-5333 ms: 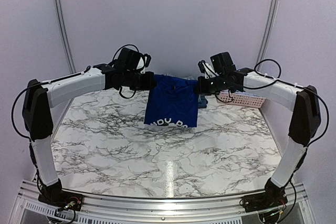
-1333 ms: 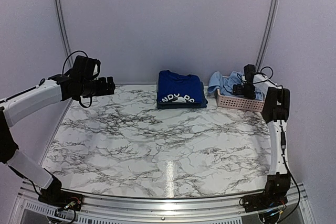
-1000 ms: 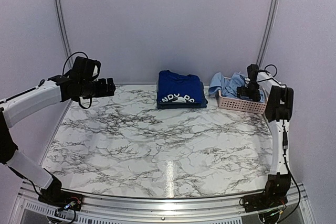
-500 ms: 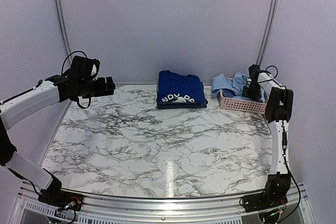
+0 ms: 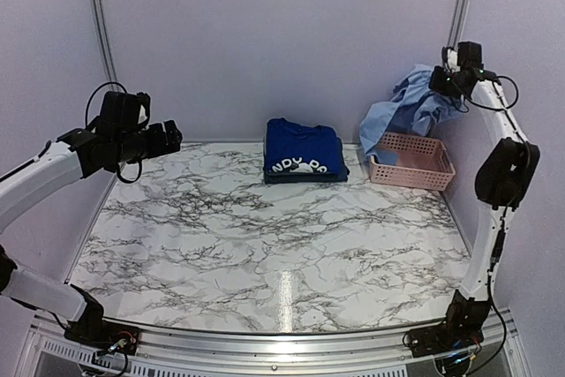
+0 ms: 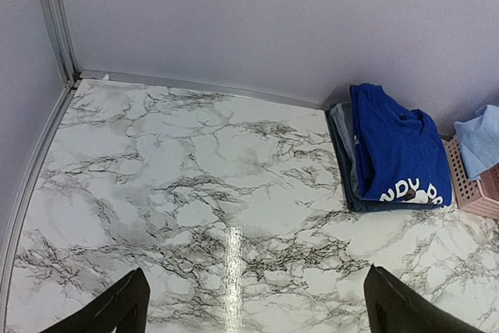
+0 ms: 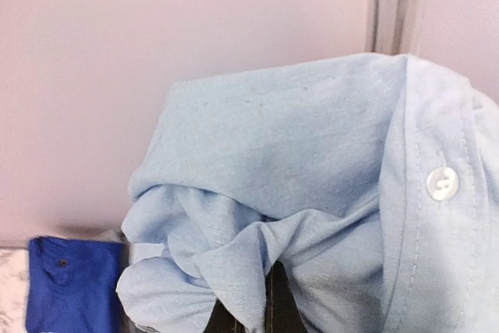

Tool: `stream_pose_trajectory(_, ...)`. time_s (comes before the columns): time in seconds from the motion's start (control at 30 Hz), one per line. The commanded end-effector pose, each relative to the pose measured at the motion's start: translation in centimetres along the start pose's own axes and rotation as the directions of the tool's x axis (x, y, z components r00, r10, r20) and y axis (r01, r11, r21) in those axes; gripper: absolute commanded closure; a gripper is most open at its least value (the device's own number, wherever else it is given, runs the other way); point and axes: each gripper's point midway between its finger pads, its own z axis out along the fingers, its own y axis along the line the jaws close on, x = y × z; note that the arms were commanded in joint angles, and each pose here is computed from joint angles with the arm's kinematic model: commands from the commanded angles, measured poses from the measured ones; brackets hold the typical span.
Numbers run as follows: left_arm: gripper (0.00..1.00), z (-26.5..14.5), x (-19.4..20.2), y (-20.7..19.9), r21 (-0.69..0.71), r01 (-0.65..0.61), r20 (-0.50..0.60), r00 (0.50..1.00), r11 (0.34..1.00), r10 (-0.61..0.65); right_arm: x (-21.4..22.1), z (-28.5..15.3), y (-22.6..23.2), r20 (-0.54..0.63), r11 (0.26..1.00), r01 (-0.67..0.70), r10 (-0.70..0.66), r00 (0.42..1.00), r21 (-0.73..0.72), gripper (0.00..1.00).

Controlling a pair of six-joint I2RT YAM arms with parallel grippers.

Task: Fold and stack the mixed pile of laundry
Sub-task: Pick up the crumpled shirt from the bin, then place the crumpled shirt at the center of the board.

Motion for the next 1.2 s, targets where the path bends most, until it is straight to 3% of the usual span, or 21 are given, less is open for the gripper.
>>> stream_pose_trajectory(0.0,0.01,-1.7,-0.9,0.8,-0.016,0.034,0.048,0.998,0.999,-0.033,-7.5,-6.8,6.7,0.203,0.959,-0.009,0.070,0.977,-0.285,1.00)
stream_pose_trajectory(0.23,0.01,-3.3,-0.8,1.1,0.011,0.045,0.068,0.997,0.999,-0.046,-10.0,-17.3,18.2,0.271,0.813,0.080,0.098,0.958,-0.576,1.00)
stream_pose_trajectory(0.5,0.01,-4.8,0.3,1.3,0.050,0.072,0.065,0.995,0.996,-0.075,-8.8,-28.4,29.8,0.213,0.537,0.088,0.176,0.961,-0.839,1.00)
stream_pose_trajectory(0.57,0.01,-5.2,0.6,1.5,0.059,0.079,0.068,0.994,0.995,-0.083,-8.6,-30.5,31.8,0.180,0.450,0.071,0.204,0.962,-0.890,1.00)
stream_pose_trajectory(0.63,0.01,-5.6,1.0,1.6,0.068,0.082,0.065,0.994,0.994,-0.087,-8.2,-31.2,33.2,0.159,0.409,0.060,0.212,0.964,-0.911,1.00)
stream_pose_trajectory(0.7,0.01,-6.0,1.6,1.7,0.080,0.086,0.059,0.994,0.993,-0.091,-6.7,-29.8,33.5,0.136,0.437,0.042,0.185,0.973,-0.898,1.00)
stream_pose_trajectory(0.77,0.01,-6.2,2.2,1.8,0.088,0.083,0.047,0.995,0.993,-0.087,-3.6,-26.7,32.6,0.103,0.527,0.027,0.116,0.988,-0.849,0.99)
stream_pose_trajectory(0.8,0.01,-6.4,2.6,1.9,0.092,0.078,0.037,0.996,0.993,-0.082,-1.3,-24.6,31.3,0.076,0.606,0.019,0.068,0.995,-0.795,0.85)
stream_pose_trajectory(0.87,0.01,-6.7,3.3,1.5,0.120,0.057,0.005,0.998,0.991,-0.058,4.6,-21.2,27.1,-0.007,0.777,0.034,-0.050,0.999,-0.629,0.44)
stream_pose_trajectory(0.9,0.01,-6.8,3.7,1.3,0.136,0.041,-0.012,0.999,0.990,-0.040,8.3,-20.6,24.4,-0.077,0.841,0.057,-0.116,0.990,-0.538,0.18)
stream_pose_trajectory(0.93,0.01,-6.8,4.2,1.0,0.153,0.022,-0.034,0.999,0.988,-0.017,11.3,-20.5,22.1,-0.116,0.874,0.101,-0.175,0.978,-0.475,0.04)
stream_pose_trajectory(1.0,0.01,-6.8,5.4,0.5,0.186,-0.006,-0.077,0.997,0.983,0.020,16.4,-20.6,18.0,-0.176,0.914,0.165,-0.244,0.954,-0.371,0.01)
stream_pose_trajectory(1.17,0.01,-6.1,10.6,-2.4,0.298,-0.075,-0.231,0.962,0.952,0.148,24.9,-21.3,13.4,-0.314,0.916,0.236,-0.340,0.887,-0.326,0.02)
